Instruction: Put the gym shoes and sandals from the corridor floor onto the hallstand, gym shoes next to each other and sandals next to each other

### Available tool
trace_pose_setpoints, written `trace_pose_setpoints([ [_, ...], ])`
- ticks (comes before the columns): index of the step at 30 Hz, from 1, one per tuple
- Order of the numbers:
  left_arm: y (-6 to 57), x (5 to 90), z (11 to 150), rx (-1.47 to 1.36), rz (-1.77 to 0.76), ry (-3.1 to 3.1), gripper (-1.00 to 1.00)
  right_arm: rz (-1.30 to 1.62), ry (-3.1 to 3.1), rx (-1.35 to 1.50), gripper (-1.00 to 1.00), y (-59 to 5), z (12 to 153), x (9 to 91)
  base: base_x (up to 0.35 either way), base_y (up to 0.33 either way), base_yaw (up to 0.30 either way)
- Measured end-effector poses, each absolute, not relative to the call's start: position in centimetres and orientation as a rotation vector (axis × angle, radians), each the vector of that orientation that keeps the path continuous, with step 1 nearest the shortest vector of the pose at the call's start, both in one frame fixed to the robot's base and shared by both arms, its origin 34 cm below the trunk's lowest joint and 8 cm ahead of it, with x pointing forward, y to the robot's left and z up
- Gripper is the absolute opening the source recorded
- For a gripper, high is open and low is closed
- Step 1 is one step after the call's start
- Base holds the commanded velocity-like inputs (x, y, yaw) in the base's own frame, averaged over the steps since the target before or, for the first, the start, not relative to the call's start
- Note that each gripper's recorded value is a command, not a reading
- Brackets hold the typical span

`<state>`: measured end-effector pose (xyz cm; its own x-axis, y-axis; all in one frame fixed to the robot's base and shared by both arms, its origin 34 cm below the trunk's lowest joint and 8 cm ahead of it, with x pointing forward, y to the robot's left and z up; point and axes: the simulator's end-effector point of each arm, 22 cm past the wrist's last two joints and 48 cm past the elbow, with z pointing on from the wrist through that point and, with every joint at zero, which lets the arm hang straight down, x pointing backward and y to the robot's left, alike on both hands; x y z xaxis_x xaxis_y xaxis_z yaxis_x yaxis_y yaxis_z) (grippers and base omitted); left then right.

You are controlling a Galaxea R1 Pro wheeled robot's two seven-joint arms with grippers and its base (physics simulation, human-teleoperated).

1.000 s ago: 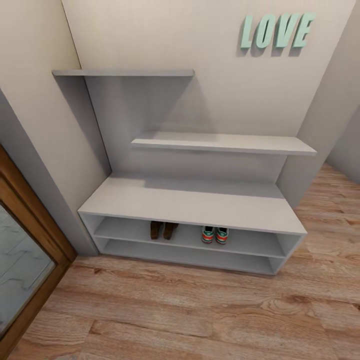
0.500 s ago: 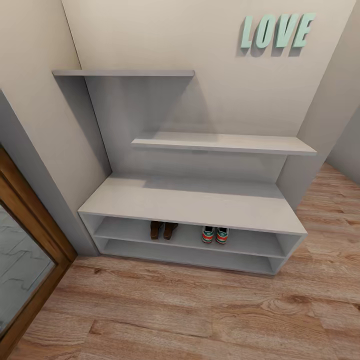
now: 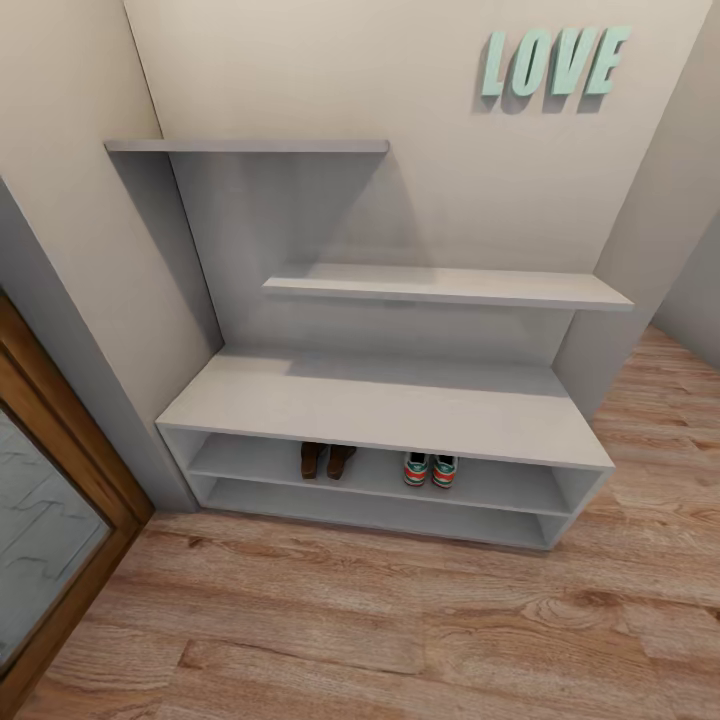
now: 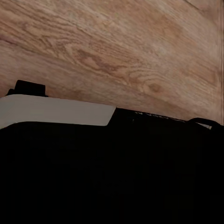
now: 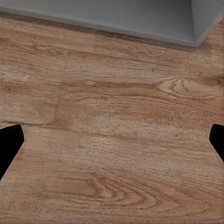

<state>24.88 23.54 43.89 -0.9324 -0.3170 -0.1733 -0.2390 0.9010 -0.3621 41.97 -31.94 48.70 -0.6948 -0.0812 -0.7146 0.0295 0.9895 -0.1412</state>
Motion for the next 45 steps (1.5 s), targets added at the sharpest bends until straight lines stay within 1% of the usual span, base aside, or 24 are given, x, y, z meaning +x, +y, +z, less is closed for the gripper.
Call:
trace_pose_setpoints([
  [7,22.0,24.1,43.9,-0.433,-0.528,2.847,1.0,-0.18,2.332,-0.036,1.0,-31.9,48.7,42.0,0.0,0.0,0.0],
  [45,21.5,23.8,43.9,-0.431,-0.536,2.851,1.0,-0.18,2.332,-0.036,1.0,-31.9,48.7,42.0,0.0,0.0,0.0],
])
